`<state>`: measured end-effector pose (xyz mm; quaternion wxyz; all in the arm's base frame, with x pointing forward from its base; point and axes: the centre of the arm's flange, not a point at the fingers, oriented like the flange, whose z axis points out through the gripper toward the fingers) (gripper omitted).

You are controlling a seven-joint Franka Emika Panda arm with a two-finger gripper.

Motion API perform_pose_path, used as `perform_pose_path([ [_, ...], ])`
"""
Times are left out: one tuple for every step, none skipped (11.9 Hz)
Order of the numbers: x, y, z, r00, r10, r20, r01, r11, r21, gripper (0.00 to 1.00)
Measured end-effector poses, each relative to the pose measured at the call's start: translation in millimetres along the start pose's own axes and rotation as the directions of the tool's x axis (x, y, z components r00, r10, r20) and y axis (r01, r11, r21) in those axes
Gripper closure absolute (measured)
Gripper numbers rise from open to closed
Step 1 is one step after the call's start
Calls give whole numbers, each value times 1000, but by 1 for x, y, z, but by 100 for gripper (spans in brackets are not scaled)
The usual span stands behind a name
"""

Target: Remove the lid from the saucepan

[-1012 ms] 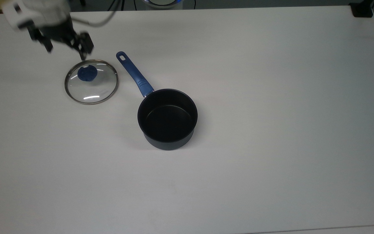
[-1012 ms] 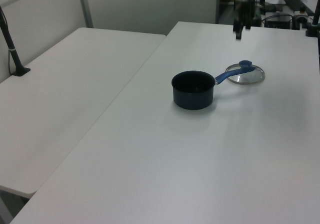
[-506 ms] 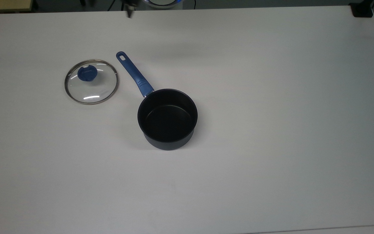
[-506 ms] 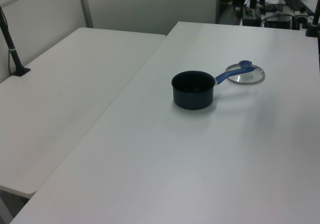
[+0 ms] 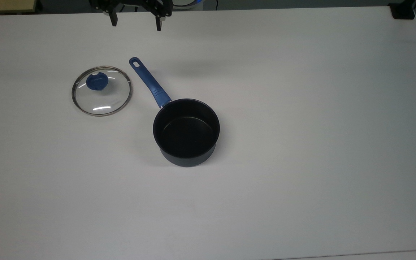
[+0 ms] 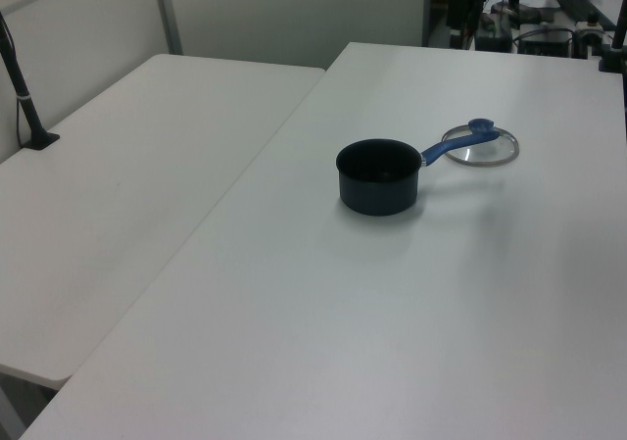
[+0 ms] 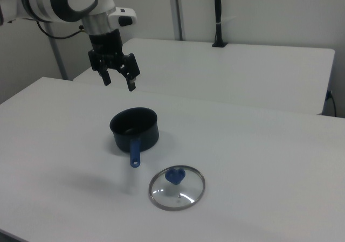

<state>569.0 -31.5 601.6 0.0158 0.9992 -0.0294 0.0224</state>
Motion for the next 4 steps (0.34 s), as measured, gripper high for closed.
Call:
perform_pose_path([
  [0, 2, -2, 1000, -6, -3, 6, 1000, 0, 0],
  [0, 2, -3, 1000, -6, -6, 6, 1000, 0, 0],
  [-1, 2, -4, 1000, -7, -8, 7, 1000, 0, 0],
  [-1, 2, -5, 1000, -8, -9, 8, 1000, 0, 0],
])
